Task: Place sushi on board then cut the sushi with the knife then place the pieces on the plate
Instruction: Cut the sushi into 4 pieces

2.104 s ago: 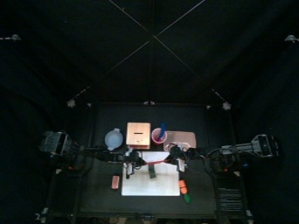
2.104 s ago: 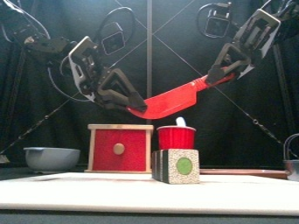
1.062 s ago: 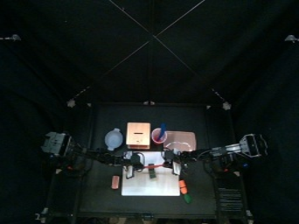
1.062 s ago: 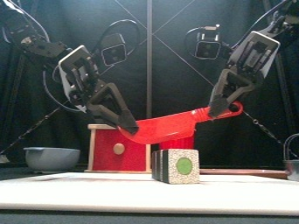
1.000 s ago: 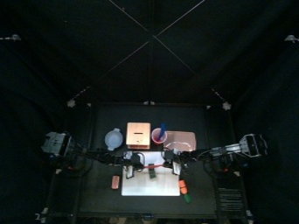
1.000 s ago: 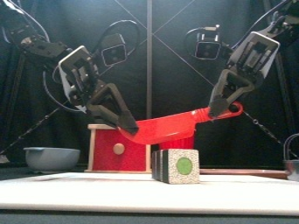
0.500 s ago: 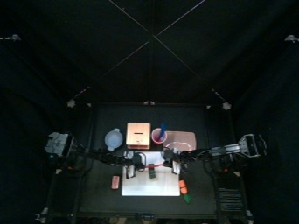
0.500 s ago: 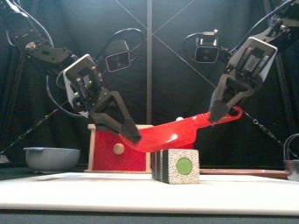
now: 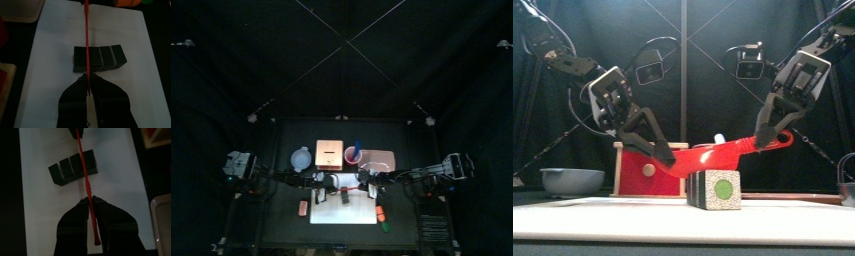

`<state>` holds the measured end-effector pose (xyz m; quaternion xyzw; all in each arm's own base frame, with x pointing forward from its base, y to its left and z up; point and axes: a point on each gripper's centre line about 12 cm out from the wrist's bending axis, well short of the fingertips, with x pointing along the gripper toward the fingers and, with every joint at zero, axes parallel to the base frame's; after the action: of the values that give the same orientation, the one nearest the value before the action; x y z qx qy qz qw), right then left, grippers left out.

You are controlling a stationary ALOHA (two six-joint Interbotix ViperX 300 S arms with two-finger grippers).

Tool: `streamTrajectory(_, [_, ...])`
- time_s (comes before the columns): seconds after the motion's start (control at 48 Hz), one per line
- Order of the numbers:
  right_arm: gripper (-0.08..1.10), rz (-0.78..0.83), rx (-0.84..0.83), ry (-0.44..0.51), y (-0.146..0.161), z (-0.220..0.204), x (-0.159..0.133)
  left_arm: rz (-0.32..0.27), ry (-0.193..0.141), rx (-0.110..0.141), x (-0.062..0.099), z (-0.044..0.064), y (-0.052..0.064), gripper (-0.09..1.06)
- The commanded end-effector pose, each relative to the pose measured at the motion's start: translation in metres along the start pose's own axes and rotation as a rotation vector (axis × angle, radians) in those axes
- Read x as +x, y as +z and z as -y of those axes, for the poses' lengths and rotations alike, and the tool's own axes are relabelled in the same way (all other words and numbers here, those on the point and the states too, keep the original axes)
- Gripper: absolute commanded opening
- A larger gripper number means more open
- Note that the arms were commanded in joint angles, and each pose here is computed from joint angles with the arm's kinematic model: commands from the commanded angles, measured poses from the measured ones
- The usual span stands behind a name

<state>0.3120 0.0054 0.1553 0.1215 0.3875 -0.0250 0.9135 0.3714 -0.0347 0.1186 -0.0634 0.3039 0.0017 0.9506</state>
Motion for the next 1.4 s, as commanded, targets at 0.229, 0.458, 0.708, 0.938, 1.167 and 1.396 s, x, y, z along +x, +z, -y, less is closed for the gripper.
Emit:
streamTrajectory(0.229, [0.50, -0.027, 0.014, -0.016, -0.003, 0.005, 0.011, 0.003, 0.020, -0.009, 0.007, -0.009, 0.003, 0.40])
streamTrajectory(0.458, [0.50, -0.064, 0.026, -0.025, -0.010, 0.008, 0.020, -0.012, 0.033, -0.004, 0.011, -0.016, -0.001, 0.40])
streamTrajectory(0.708, [0.50, -0.095, 0.048, -0.041, -0.014, 0.013, 0.031, -0.028, 0.047, -0.007, 0.015, -0.023, -0.006, 0.40])
streamTrajectory(0.938, [0.50, -0.088, 0.061, -0.054, -0.011, 0.020, 0.031, -0.028, 0.057, -0.007, 0.016, -0.029, -0.006, 0.40])
streamTrajectory(1.167, [0.50, -0.065, 0.069, -0.062, -0.003, 0.024, 0.029, -0.019, 0.065, -0.004, 0.015, -0.034, -0.002, 0.40])
streamTrajectory(1.396, [0.50, -0.058, 0.063, -0.030, 0.008, 0.017, 0.017, 0.026, 0.051, 0.008, 0.006, -0.029, 0.012, 0.40])
